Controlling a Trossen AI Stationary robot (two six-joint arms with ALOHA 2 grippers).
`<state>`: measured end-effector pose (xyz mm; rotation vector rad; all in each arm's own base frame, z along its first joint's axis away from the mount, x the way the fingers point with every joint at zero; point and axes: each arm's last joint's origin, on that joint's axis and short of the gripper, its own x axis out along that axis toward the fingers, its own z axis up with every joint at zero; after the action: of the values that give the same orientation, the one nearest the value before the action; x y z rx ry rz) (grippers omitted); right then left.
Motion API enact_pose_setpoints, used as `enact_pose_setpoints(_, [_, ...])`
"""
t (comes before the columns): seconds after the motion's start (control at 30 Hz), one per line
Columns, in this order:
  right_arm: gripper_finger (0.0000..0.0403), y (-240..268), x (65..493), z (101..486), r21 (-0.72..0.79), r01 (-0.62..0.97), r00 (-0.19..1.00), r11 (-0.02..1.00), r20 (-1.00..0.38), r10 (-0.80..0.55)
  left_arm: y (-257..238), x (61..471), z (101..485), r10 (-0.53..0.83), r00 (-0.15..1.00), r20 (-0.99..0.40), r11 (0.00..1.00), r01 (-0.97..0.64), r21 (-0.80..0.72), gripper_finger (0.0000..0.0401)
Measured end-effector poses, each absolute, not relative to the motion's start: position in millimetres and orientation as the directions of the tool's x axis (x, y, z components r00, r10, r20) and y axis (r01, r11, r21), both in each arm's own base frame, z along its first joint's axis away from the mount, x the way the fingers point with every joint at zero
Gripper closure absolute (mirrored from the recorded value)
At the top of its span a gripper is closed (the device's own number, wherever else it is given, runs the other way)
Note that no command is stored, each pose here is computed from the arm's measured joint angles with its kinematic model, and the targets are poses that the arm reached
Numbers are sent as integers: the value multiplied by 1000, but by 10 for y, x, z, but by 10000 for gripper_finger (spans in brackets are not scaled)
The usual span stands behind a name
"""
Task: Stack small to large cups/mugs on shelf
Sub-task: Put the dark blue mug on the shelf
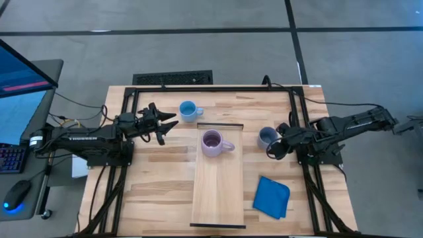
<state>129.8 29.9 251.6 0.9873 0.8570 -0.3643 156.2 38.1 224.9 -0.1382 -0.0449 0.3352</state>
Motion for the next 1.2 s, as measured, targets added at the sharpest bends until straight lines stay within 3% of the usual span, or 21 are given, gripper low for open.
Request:
enact_pose_setpoints(0.1, [221, 284, 1315, 2525, 589, 624, 642, 513, -761, 92, 381, 1562, 2249, 331, 943, 21, 935, -325, -143, 239])
enact_pose_setpoints(0.27, [222, 297, 1353, 2496, 528, 602, 631, 599, -774, 48, 381, 1563, 2248, 331, 943, 20, 935, -325, -143, 239])
enact_pose_setpoints(0.43, [221, 332, 1357, 2390, 412, 648, 532, 641, -847, 7, 381, 1563, 2241, 331, 944, 13, 930, -323, -177, 239])
enact_pose_setpoints(0.6, [221, 384, 1321, 2283, 304, 718, 401, 627, -916, -15, 381, 1563, 2225, 331, 944, -4, 928, -326, -178, 239])
enact_pose_setpoints(0.9, [221, 377, 1322, 2197, 210, 831, 299, 514, -950, -96, 381, 1563, 2223, 331, 944, -5, 928, -326, -179, 239])
enact_pose_setpoints(1.2, [220, 359, 1457, 2063, 90, 817, 200, 569, -971, -134, 381, 1563, 2222, 331, 944, -6, 928, -327, -179, 239])
